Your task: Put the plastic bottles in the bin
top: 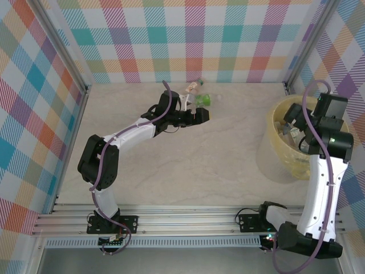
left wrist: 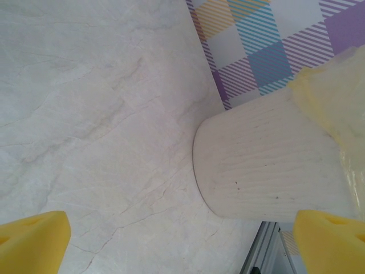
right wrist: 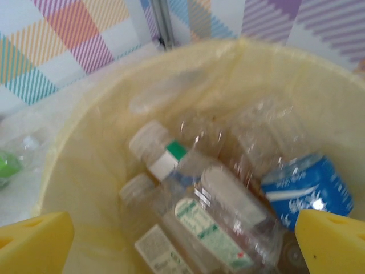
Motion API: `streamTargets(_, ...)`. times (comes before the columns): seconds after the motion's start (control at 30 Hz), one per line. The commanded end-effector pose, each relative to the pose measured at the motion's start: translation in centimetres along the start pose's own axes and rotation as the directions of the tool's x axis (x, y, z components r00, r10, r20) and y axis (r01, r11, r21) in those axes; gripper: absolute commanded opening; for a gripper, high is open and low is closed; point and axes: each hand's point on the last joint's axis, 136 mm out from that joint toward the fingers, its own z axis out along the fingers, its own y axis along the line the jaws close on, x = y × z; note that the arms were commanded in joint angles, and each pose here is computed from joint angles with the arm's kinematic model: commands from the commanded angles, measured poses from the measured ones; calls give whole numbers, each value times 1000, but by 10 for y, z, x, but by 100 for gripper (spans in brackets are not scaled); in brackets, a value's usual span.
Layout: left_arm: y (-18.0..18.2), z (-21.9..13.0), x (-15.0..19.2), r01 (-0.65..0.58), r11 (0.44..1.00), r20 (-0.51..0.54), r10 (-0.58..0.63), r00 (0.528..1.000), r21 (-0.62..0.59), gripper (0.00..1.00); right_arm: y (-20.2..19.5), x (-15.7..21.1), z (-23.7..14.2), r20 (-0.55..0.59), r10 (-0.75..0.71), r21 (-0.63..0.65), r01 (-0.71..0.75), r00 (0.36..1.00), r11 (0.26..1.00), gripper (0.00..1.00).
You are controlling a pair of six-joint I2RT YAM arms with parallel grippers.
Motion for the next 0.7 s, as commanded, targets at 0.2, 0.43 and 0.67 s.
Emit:
streamTargets(0.2,2,-4,-4,39,999,7,-39,999,-8,100,53,39,8,-157,79,-305,-124,984,944,100)
streamTargets(0.43,3,-6,-2,41,999,12,-41,999,-11,100,43,24,13,-109,80,-235,-104,991,966,100)
streamTargets(0.67,8,-12,-5,32,998,55,-30,998,-48,100,102,-8,-40,-30,65,-559,-71,997,826,100)
